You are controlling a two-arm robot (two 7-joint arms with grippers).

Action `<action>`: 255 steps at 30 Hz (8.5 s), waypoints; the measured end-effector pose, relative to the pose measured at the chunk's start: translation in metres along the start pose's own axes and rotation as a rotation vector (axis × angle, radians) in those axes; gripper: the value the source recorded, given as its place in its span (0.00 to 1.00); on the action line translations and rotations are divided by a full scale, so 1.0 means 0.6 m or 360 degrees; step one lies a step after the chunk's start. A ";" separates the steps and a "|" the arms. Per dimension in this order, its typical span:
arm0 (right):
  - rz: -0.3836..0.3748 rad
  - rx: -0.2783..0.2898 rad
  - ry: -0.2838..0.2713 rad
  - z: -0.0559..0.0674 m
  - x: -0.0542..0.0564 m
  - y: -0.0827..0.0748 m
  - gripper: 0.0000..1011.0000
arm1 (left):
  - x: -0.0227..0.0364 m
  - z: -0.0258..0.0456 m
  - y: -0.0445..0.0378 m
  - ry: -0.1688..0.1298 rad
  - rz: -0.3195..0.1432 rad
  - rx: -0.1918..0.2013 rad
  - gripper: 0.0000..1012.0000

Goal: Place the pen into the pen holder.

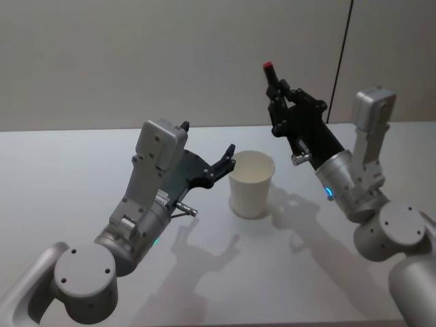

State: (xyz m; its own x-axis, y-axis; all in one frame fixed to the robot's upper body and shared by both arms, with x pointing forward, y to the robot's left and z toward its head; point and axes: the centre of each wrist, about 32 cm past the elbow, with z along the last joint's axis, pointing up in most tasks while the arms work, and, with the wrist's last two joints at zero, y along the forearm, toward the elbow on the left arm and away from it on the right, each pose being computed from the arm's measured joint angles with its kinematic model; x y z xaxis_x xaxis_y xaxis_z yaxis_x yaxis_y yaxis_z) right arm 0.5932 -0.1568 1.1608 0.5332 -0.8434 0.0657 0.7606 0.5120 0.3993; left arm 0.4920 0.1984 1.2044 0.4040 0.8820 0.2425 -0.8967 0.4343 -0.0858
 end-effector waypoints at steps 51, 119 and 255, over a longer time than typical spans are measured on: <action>0.0131 -0.0103 -0.0003 -0.091 -0.018 0.055 0.17 | 0.0000 0.000 0.000 0.0000 0.0000 0.0000 0.99; -0.0169 -0.0122 0.0117 -0.002 -0.019 0.066 0.99 | 0.0000 0.000 0.000 0.0000 0.0000 0.0000 0.99; -0.0670 -0.0302 0.0223 0.107 0.005 -0.145 0.99 | 0.0664 -0.090 -0.002 0.0248 0.0220 0.0974 0.99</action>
State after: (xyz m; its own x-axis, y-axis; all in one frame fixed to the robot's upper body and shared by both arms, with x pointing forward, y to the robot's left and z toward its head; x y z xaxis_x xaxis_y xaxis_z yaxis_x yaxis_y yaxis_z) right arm 0.5048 -0.2146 1.1847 0.1992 -0.9603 -0.1952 0.9683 0.1622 0.1901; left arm 0.5189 0.2429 1.1622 0.2574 0.9586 0.1214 -0.8649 0.1726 0.4712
